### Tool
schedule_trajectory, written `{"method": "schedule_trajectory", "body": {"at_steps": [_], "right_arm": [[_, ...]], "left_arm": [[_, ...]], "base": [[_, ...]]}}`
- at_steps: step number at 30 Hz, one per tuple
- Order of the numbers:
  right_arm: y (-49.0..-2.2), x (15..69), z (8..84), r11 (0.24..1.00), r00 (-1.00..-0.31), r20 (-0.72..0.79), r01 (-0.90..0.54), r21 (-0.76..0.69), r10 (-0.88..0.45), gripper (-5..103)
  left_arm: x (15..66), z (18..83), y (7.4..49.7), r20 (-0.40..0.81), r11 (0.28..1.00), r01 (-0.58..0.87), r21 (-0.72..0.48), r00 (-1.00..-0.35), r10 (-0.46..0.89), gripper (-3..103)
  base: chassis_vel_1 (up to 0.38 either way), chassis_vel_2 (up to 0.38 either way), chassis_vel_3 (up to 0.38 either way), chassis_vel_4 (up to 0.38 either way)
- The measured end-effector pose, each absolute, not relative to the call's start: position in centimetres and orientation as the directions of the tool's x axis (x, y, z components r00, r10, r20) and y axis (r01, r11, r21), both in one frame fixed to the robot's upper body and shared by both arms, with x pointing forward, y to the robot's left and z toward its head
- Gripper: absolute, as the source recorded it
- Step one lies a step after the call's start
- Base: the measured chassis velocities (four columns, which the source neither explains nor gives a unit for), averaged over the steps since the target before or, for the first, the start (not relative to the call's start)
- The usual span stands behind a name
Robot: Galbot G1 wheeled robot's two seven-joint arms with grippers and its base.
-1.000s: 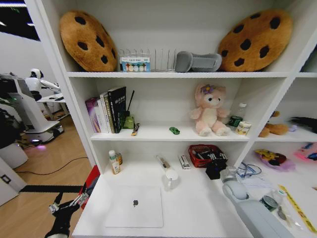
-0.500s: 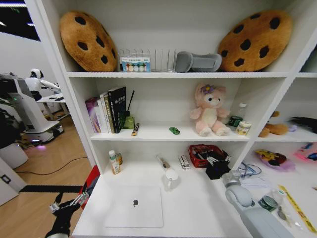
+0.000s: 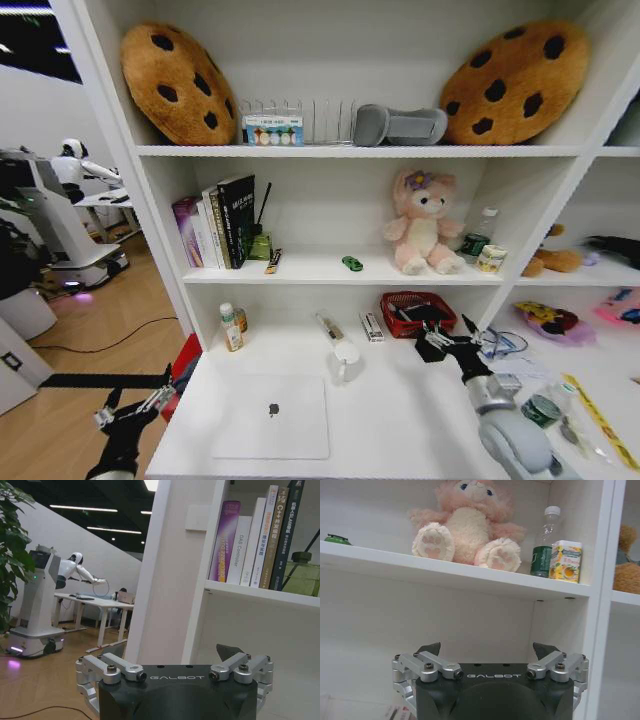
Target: Organize the objects on the table.
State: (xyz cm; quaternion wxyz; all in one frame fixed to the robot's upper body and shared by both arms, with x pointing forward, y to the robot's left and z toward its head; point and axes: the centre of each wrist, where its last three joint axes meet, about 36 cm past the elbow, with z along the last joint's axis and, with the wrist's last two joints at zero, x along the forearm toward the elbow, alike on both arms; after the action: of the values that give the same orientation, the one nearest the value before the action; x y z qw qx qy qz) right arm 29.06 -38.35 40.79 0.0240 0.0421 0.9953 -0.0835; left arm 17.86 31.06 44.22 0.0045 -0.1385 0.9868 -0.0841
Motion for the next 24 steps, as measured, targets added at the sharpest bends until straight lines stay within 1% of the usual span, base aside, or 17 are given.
{"method": "schedule_trajectory", "body": {"at_steps": [6,8,9,11,12,16,20,24], "right_arm": [[-38.2,24.2,40.0,0.982,-0.994,-0.026,0.108,-0.157,0.106,100],[-38.1,24.0,40.0,0.981,-0.994,-0.025,0.108,-0.158,0.105,100],[-37.7,23.0,40.0,0.98,-0.994,-0.025,0.106,-0.168,0.103,100],[-37.6,22.8,40.0,0.98,-0.994,-0.026,0.105,-0.17,0.103,100],[-36.5,20.9,40.2,0.979,-0.993,-0.024,0.114,-0.171,0.111,100],[-35.9,18.7,40.5,0.973,-0.989,-0.021,0.148,-0.179,0.147,100],[-36.1,18.2,40.6,0.969,-0.987,-0.026,0.16,-0.186,0.158,100],[-36.6,19.0,40.2,0.967,-0.984,-0.044,0.179,-0.179,0.174,100]], "left_arm": [[17.5,44.1,30.9,0.009,0.936,-0.298,-0.184,-0.953,-0.302,100],[17.5,44.1,30.9,0.009,0.936,-0.298,-0.185,-0.953,-0.302,100],[17.4,44.1,30.9,0.006,0.936,-0.3,-0.186,-0.953,-0.304,100],[17.4,44.1,30.9,0.006,0.936,-0.3,-0.186,-0.953,-0.304,100],[17.5,44.1,30.8,0.002,0.934,-0.302,-0.188,-0.952,-0.308,100],[17.5,44.1,30.8,-0.001,0.933,-0.307,-0.19,-0.95,-0.313,100],[17.5,44.0,30.7,0.002,0.934,-0.306,-0.187,-0.95,-0.311,100],[17.5,43.9,30.4,0.004,0.936,-0.299,-0.185,-0.953,-0.303,100]], "base": [[0.0,0.0,0.0,0.0],[0.0,0.0,0.0,0.0],[0.0,0.0,0.0,0.0],[0.0,0.0,0.0,0.0],[0.0,0.0,0.0,0.0],[0.0,0.0,0.0,0.0],[0.0,0.0,0.0,0.0],[0.0,0.0,0.0,0.0]]}}
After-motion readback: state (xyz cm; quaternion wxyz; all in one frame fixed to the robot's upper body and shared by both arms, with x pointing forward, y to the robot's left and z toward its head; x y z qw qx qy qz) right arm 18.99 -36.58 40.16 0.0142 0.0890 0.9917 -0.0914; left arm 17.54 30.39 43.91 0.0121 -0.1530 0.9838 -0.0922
